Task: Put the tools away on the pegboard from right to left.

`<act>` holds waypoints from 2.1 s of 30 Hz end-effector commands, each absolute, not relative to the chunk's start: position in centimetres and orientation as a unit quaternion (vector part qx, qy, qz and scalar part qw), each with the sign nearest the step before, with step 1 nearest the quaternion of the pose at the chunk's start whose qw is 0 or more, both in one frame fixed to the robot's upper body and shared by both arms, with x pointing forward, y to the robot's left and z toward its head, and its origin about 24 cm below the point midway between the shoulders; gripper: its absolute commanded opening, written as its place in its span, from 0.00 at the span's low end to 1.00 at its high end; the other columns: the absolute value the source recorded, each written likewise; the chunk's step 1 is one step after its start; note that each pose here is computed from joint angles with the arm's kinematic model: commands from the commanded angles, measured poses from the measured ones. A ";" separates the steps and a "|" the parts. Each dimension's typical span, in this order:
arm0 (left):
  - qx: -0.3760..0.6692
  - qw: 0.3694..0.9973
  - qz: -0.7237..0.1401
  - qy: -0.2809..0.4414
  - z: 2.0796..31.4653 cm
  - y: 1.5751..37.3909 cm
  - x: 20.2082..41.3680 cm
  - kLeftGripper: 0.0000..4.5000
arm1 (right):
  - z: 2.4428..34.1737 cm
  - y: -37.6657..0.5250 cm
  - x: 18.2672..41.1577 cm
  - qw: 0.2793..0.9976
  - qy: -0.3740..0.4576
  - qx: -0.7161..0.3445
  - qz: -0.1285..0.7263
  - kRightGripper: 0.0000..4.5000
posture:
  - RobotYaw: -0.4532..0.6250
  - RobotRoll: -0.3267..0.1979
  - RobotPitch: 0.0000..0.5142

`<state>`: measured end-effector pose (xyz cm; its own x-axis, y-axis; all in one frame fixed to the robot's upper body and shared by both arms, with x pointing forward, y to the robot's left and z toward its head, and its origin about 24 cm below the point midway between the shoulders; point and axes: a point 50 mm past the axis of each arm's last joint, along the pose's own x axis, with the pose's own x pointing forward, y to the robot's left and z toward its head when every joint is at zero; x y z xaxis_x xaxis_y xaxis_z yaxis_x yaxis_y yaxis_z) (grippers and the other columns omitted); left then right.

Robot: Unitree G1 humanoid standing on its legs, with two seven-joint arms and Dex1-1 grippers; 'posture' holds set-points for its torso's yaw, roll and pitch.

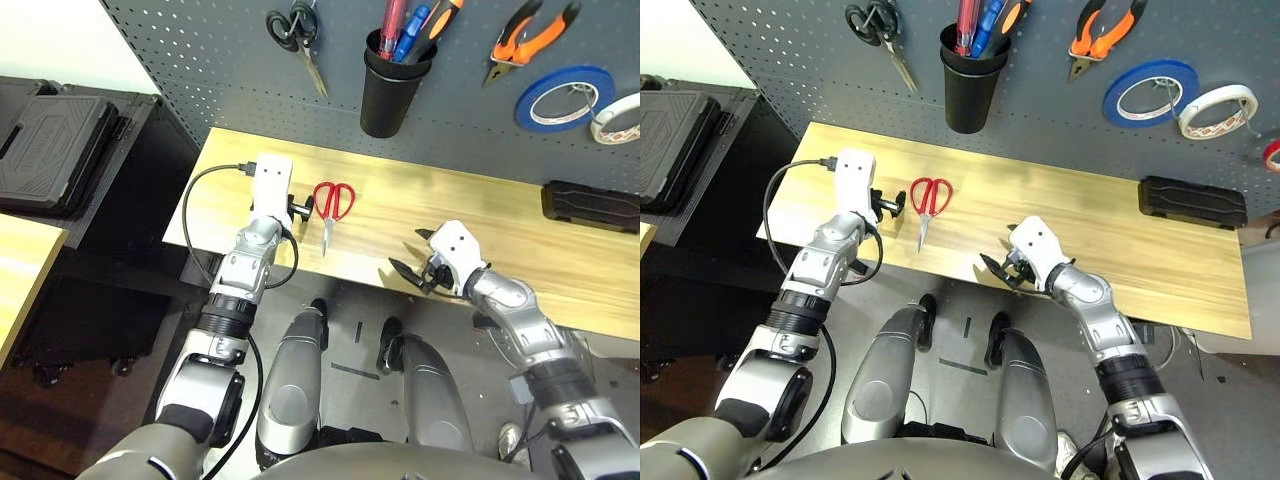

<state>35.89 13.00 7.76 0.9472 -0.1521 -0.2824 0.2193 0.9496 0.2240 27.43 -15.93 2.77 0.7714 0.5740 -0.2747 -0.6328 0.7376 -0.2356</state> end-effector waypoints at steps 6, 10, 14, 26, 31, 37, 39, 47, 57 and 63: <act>0.116 0.973 -0.100 0.172 5.4 13.2 36.6 1.00 | 1.8 -15.4 26.2 0.933 0.113 -0.156 0.303 1.00 | 0.58 0.62 0.80; 0.111 0.970 -0.093 0.196 4.0 13.4 36.7 1.00 | 1.8 -14.9 26.0 0.937 0.115 -0.147 0.294 1.00 | 0.56 0.62 0.80; 0.115 0.965 -0.080 0.220 2.8 13.7 36.6 1.00 | 2.0 -14.5 26.0 0.942 0.112 -0.140 0.285 1.00 | 0.55 0.62 0.79; 0.099 0.957 -0.071 0.264 1.0 13.4 35.9 0.54 | 3.4 -14.6 26.7 0.939 0.087 -0.150 0.299 1.00 | 0.55 0.62 0.79; 0.082 0.961 -0.064 0.258 1.1 13.1 35.7 0.08 | 3.7 -14.7 27.2 0.937 0.073 -0.148 0.307 1.00 | 0.57 0.62 0.76; 0.048 0.972 -0.039 0.225 2.1 13.6 35.4 0.00 | 4.1 -14.8 27.9 0.935 0.054 -0.146 0.320 1.00 | 0.60 0.62 0.70; 0.033 0.977 -0.032 0.207 2.9 13.8 35.1 0.00 | 4.2 -14.9 28.2 0.934 0.045 -0.146 0.323 1.00 | 0.61 0.62 0.69; -0.002 0.997 -0.030 0.075 7.3 15.0 32.1 0.00 | 4.8 -15.6 29.2 0.932 0.000 -0.144 0.333 1.00 | 0.65 0.62 0.62; -0.045 0.997 -0.036 -0.058 12.9 16.0 27.8 0.00 | 7.1 -16.8 30.7 0.923 -0.099 -0.115 0.353 1.00 | 0.73 0.62 0.56; -0.061 0.990 -0.047 -0.119 16.2 15.9 26.2 0.00 | 8.7 -17.8 31.6 0.915 -0.144 -0.095 0.365 1.00 | 0.76 0.62 0.54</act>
